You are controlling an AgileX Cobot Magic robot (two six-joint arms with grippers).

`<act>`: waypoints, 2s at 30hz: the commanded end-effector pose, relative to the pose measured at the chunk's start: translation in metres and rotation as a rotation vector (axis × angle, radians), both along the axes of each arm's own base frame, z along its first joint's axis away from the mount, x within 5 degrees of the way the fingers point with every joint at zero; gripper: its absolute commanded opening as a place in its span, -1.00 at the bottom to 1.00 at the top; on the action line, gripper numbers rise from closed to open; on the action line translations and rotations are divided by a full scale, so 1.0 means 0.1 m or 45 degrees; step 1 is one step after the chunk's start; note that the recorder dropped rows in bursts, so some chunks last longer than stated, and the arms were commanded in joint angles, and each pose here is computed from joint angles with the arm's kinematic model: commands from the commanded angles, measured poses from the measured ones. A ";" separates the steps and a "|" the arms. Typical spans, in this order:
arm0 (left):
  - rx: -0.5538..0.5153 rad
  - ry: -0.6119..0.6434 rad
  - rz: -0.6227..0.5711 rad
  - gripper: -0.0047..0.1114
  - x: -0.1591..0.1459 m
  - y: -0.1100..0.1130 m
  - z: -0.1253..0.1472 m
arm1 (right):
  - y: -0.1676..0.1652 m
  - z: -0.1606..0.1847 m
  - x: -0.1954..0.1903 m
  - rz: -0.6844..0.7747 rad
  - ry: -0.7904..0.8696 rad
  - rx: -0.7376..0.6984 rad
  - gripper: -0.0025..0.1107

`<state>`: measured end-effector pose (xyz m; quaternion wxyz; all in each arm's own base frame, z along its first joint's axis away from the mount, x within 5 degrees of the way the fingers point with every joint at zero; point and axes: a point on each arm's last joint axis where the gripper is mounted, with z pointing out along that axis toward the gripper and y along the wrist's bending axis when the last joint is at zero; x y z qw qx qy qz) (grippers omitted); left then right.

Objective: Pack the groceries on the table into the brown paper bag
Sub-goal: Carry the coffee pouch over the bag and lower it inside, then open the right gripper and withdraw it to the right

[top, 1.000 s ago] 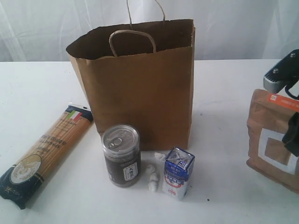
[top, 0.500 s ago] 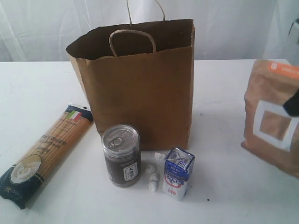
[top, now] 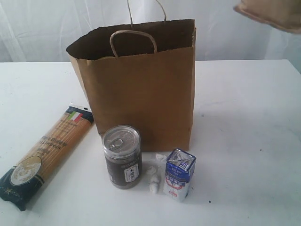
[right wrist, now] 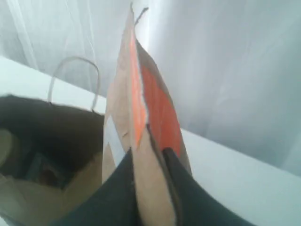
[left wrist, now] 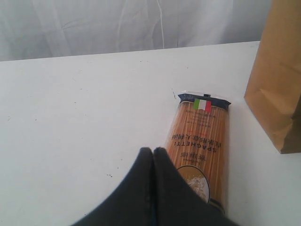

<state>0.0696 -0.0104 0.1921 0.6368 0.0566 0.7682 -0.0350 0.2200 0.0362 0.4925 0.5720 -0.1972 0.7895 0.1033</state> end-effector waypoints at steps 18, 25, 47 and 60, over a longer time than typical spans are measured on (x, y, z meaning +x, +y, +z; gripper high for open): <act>-0.011 0.004 -0.004 -0.92 0.00 0.00 -0.01 | 0.81 -0.08 0.90 0.493 -0.083 0.479 -0.96; -0.011 0.004 -0.004 -0.92 0.00 0.00 -0.01 | 0.90 -0.50 1.26 0.492 0.081 0.427 -0.96; -0.011 0.004 -0.004 -0.92 0.00 0.00 -0.01 | 0.85 -1.05 1.55 0.450 0.213 -0.003 -0.84; -0.011 0.004 -0.004 -0.92 0.00 0.00 -0.01 | 0.85 -1.05 1.55 0.450 0.213 -0.003 -0.10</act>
